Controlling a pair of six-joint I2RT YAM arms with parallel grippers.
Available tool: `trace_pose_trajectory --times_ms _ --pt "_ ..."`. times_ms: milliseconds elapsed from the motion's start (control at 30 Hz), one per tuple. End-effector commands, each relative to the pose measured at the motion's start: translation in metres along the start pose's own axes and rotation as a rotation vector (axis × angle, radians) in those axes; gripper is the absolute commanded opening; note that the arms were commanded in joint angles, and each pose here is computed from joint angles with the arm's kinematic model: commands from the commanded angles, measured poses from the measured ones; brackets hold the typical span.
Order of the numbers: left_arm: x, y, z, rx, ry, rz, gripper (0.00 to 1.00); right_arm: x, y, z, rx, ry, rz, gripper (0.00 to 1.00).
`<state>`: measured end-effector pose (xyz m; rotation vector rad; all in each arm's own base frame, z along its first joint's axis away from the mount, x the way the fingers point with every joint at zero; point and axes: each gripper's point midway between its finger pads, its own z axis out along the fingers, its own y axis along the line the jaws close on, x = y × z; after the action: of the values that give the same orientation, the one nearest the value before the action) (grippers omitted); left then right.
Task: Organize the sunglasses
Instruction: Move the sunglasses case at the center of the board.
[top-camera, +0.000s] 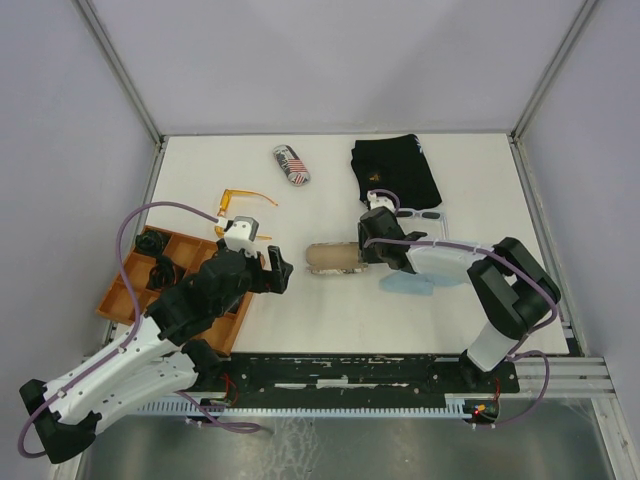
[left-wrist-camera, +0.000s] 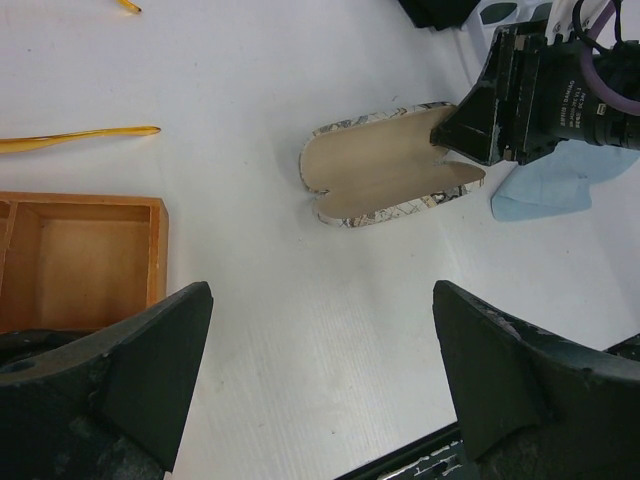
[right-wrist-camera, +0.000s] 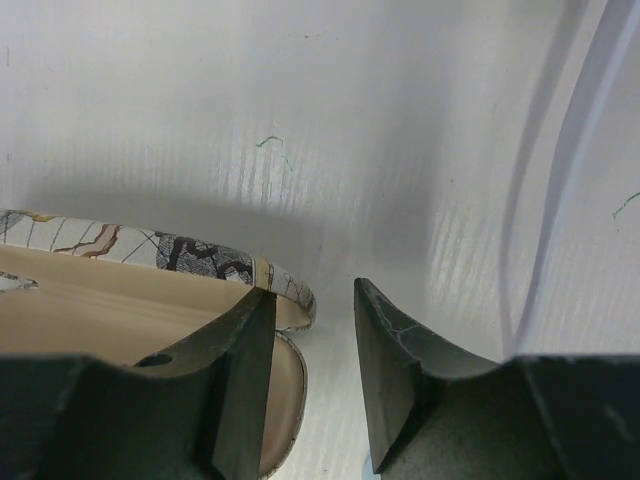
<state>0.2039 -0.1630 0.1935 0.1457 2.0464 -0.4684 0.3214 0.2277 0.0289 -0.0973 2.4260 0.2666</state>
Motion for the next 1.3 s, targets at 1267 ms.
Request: trace_pose_trajectory --times_ms 1267 --pt "-0.016 -0.015 -0.005 0.077 -0.075 -0.08 0.93 -0.083 0.004 0.031 -0.093 -0.16 -0.088 0.1"
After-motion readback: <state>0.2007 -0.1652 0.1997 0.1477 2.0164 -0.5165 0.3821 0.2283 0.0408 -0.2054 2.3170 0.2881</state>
